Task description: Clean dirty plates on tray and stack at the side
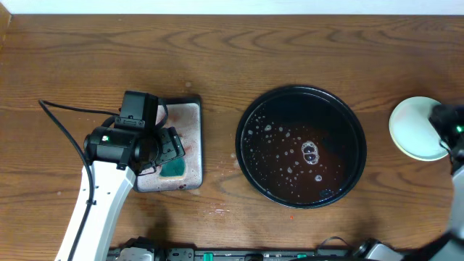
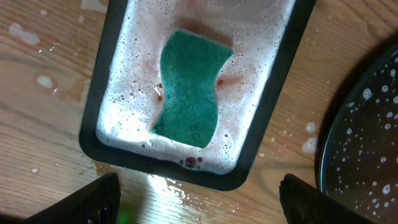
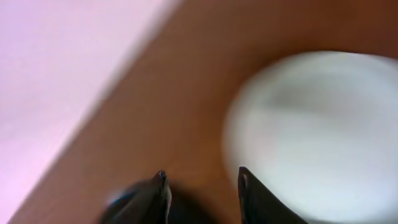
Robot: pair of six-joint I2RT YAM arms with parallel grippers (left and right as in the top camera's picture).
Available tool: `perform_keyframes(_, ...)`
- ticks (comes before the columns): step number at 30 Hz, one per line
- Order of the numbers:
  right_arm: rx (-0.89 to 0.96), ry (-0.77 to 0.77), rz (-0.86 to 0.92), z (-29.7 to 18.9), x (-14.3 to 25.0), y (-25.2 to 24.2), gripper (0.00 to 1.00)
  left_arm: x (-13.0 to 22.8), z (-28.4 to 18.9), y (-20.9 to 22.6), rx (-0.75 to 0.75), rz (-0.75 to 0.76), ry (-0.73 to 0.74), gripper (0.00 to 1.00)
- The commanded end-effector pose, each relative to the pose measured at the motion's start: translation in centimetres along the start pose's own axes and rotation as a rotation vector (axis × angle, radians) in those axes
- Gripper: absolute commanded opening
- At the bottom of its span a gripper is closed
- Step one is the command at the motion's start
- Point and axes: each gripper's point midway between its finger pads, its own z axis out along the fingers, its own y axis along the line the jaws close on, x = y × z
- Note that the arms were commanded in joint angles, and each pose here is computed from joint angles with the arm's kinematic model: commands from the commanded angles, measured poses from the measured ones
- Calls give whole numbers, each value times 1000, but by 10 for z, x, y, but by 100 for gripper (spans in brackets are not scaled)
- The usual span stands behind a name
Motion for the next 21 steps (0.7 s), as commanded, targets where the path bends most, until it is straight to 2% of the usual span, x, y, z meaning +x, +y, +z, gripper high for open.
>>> perform_keyframes(1,-388,142,-154,-39,44,114,34,1,0,1,-5,8,3,82)
perform_keyframes(6,-491,230,-398,-78,115,180,32,1,0,1,-5,8,3,82)
perform_keyframes(8,-534,223,-512,-94,136,200,36,1,0,1,-5,8,3,82)
perform_keyframes(9,-572,224,-567,-104,148,211,41,1,0,1,-5,8,3,82)
perform_keyframes(10,-608,228,-608,-114,160,221,99,1,0,1,-5,8,3,82)
perform_keyframes(16,-799,337,-723,-159,219,253,99,1,0,1,-4,8,3,82)
perform_keyframes(21,-759,390,-780,-159,237,242,99,1,0,1,-5,8,3,82)
